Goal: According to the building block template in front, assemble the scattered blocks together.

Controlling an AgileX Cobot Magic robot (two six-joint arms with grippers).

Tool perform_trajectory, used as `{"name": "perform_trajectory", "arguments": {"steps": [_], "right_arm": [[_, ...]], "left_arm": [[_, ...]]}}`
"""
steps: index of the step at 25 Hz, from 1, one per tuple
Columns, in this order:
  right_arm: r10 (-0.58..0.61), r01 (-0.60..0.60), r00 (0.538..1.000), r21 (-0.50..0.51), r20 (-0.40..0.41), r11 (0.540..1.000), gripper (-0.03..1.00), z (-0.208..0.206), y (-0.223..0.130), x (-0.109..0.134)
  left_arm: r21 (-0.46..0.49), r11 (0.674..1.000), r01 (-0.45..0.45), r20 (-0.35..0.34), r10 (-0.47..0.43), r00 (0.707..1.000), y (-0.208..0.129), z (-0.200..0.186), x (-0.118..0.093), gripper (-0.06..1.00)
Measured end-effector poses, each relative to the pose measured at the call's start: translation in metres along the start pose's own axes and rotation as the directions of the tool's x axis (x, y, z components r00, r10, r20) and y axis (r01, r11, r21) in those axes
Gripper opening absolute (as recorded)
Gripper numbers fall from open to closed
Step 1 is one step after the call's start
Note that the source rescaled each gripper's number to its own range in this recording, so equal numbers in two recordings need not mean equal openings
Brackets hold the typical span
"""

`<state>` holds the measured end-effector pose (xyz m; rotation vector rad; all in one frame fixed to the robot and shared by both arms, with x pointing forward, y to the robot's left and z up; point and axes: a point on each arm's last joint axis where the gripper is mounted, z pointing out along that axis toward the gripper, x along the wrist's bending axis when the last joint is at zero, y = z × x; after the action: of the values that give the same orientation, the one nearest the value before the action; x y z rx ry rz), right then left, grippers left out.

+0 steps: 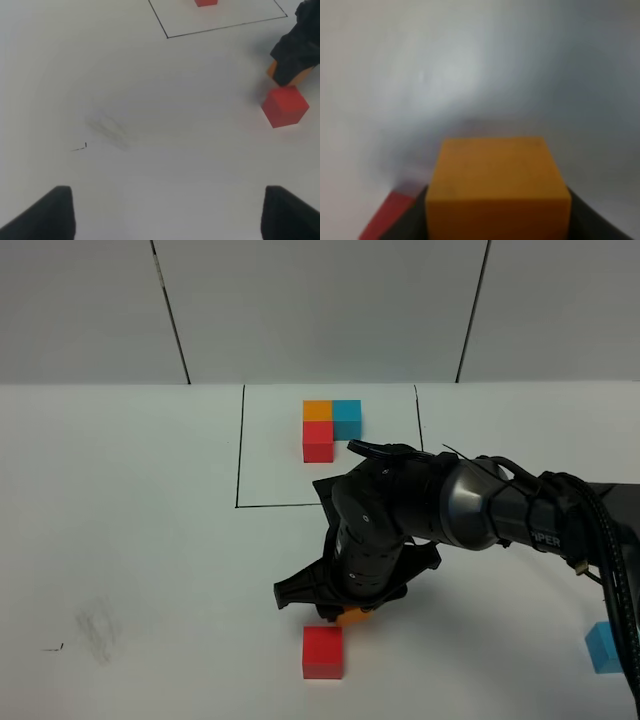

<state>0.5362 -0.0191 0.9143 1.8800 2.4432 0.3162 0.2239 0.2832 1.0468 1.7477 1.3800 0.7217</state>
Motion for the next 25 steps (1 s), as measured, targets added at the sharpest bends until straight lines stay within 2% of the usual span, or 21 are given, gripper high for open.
{"name": "perform_trajectory", "arguments": {"steps": [14,25], "right_arm": [[0.02,-0.025,0.998,-0.068,-0.067,0.997,0.21,-0.008,0.012,0.009],[0.055,-0.055,0.998,-0.002,-0.029,0.998,0.21,0.02,0.007,0.006]], "left_arm": [[0.0,1.0,0.0,0.0,0.0,1.0,0.0,0.0,0.0,0.96],[0.0,1.0,0.0,0.0,0.0,1.0,0.0,0.0,0.0,0.96]]}}
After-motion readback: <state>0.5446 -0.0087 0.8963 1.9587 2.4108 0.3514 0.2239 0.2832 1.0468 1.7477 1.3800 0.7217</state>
